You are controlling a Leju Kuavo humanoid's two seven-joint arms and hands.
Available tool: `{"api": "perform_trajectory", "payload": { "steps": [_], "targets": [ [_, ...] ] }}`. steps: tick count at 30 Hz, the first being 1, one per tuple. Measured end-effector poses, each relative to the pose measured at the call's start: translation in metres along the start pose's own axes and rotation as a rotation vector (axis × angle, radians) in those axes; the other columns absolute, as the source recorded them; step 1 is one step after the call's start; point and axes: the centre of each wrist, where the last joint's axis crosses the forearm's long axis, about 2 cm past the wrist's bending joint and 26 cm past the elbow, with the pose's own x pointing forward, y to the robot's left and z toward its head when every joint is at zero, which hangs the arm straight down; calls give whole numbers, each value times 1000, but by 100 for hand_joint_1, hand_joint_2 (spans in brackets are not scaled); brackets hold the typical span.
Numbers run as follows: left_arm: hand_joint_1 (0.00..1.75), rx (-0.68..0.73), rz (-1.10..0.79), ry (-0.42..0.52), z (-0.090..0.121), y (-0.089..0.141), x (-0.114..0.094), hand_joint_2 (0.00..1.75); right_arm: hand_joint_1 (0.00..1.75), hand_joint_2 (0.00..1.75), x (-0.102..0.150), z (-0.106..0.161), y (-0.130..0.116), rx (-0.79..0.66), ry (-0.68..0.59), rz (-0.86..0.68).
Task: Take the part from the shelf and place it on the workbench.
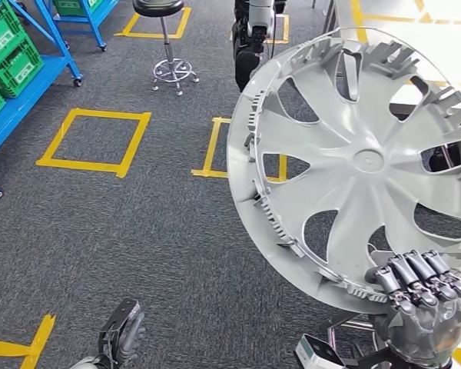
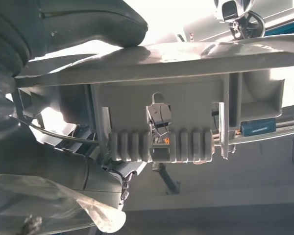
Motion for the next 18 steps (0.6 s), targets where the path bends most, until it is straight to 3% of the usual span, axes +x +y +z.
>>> {"api": "perform_trajectory", "payload": {
  "steps": [18],
  "targets": [
    [0,14,-13,5,0,0,-1,0,175,175,-3,0,0,0,-9,11]
  ]
}}
